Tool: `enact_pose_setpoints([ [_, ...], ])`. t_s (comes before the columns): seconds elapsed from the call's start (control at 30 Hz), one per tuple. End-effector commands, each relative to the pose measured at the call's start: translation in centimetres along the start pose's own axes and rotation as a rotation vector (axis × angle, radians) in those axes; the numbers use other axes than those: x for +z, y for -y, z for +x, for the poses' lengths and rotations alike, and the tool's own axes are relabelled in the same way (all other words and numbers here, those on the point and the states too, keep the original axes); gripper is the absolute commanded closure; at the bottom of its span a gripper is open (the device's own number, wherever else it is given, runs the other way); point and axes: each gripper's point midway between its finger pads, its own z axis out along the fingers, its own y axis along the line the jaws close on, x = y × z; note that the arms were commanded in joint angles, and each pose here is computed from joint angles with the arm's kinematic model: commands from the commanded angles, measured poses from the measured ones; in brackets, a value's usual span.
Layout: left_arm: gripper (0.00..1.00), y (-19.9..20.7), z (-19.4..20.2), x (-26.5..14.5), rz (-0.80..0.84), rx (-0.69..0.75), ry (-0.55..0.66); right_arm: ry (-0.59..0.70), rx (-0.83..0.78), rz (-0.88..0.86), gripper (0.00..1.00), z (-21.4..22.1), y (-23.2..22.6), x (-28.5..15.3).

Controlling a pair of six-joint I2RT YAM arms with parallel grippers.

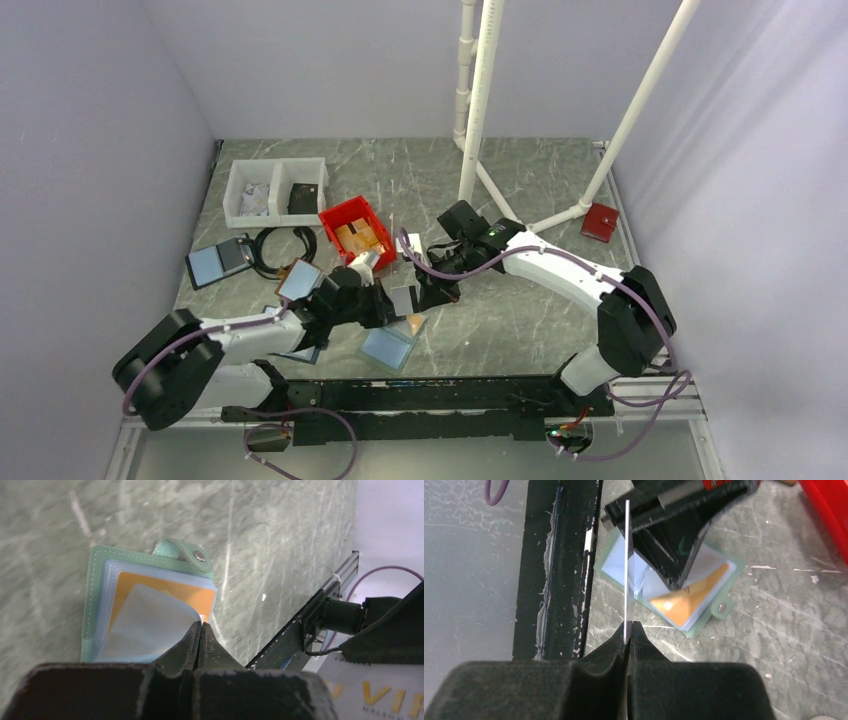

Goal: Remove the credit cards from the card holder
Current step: Remove the credit card from the card holder.

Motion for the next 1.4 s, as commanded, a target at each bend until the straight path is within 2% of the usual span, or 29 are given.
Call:
enact_pose_setpoints([
  [0.0,1.0,4.9,-1.5,0.8,0.2,0.09,-0.011,0.029,-0.089,0.044,1.0,-1.6,-0.3,-1.5],
  [0.33,1.0,5.8,-1.0,-0.7,0.234,0.13,-0.036,0.041,-0.104,0.038,1.0,-1.9,-0.7,-1.9],
  [0.6,1.0,-1.8,3.1,-2.6,-0.007,-0.044,-0.057,0.027,-0.085,0.011,1.0,-1.4,-0.8,-1.1],
  [0.9,1.0,-6.2,3.2,-4.9,-0.245,-0.148,0.012,-0.03,-0.069,-0.029,1.0,-0.1,-1.1,0.8],
  [0.93,0.97,-6.5,3.2,-5.1,-0.268,-0.158,0.014,-0.034,-0.066,-0.033,1.0,-0.1,-1.1,1.0],
  [1.07,0.69,-7.1,3.4,-6.3,-0.349,-0.194,-0.001,-0.048,-0.055,-0.046,1.0,0.3,-1.2,1.5],
  [1.13,0.61,-6.3,2.9,-6.9,-0.339,-0.173,0.003,-0.051,-0.054,-0.048,1.0,0.3,-1.2,1.7],
  [1.2,0.56,-4.8,2.0,-7.5,-0.287,-0.132,0.021,-0.052,-0.05,-0.053,1.0,0.3,-1.3,1.7],
  [1.3,0.37,-1.5,0.9,-8.5,-0.117,-0.024,0.053,-0.048,-0.047,-0.067,1.0,0.2,-1.5,1.7],
  [1.37,0.31,0.0,0.5,-8.9,-0.019,0.051,0.078,-0.045,-0.048,-0.073,1.0,0.1,-1.6,1.7],
])
